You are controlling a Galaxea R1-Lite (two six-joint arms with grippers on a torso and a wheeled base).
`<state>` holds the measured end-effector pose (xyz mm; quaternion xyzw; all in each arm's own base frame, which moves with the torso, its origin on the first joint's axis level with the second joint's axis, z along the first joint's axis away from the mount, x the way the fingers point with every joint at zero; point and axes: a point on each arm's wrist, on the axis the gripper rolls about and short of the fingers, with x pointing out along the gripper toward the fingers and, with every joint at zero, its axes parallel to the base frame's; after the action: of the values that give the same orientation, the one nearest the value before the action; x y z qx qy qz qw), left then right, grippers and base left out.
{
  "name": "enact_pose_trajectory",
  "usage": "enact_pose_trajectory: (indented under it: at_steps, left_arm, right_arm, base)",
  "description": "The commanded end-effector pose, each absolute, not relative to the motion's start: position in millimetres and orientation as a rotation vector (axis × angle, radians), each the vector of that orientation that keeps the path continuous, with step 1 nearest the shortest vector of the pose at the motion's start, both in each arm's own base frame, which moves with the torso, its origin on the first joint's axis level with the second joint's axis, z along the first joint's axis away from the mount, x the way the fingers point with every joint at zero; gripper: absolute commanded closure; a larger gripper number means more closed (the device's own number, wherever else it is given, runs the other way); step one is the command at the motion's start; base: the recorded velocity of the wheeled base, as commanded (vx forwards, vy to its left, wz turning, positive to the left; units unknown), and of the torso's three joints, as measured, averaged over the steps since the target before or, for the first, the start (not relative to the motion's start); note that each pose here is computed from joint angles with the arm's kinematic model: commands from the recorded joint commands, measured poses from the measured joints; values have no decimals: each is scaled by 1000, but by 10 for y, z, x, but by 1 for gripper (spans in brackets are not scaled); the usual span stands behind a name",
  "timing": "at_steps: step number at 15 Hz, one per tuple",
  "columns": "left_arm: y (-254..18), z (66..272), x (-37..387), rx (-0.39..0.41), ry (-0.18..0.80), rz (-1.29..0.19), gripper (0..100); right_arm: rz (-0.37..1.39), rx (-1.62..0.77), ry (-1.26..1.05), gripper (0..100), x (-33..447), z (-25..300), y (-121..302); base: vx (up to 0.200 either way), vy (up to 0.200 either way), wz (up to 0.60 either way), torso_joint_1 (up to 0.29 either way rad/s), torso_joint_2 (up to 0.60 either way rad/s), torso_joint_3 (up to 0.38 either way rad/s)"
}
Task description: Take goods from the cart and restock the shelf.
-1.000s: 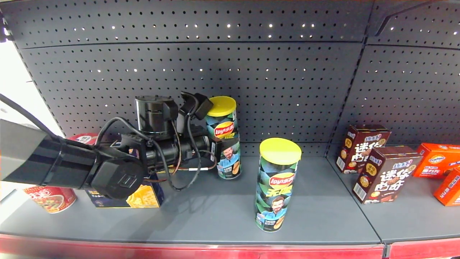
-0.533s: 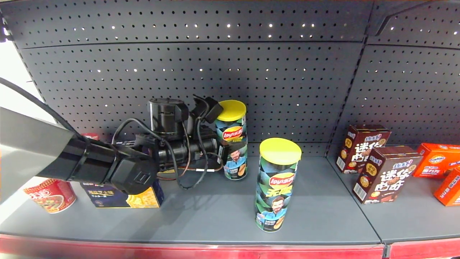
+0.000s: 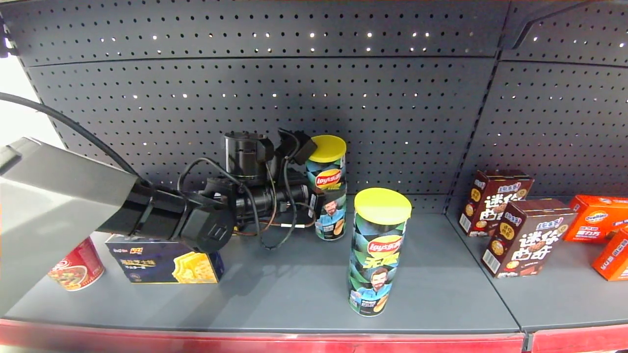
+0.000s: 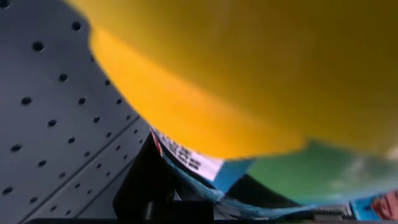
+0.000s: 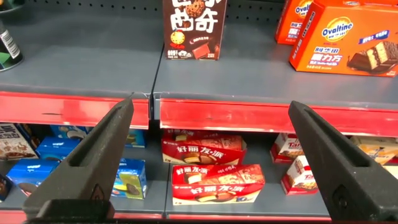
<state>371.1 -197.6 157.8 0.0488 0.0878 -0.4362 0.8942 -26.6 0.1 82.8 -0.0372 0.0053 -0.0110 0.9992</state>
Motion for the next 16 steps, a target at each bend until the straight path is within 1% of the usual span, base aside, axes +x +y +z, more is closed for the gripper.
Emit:
enact_pose_trajectory:
  at_steps: [1, 4, 8, 16]
  left_arm:
    - [-2023, 1531, 3767, 101, 183, -909, 100]
    - [-2063, 1452, 3787, 102, 200, -916, 100]
    - [-2087, 1401, 3817, 102, 208, -919, 100]
    - [-2106, 1371, 3854, 102, 210, -919, 100]
  right_arm:
    - [-21, -78, 12, 0, -266, 826, 1]
    - [-20, -86, 10, 0, -266, 828, 2]
    - [-19, -87, 12, 0, -266, 826, 2]
    - [-18, -87, 12, 0, -266, 826, 1]
  base:
    - [0, 0, 0, 0, 0, 0]
    - [0, 0, 0, 0, 0, 0]
    - [0, 0, 0, 0, 0, 0]
    - [0, 0, 0, 0, 0, 0]
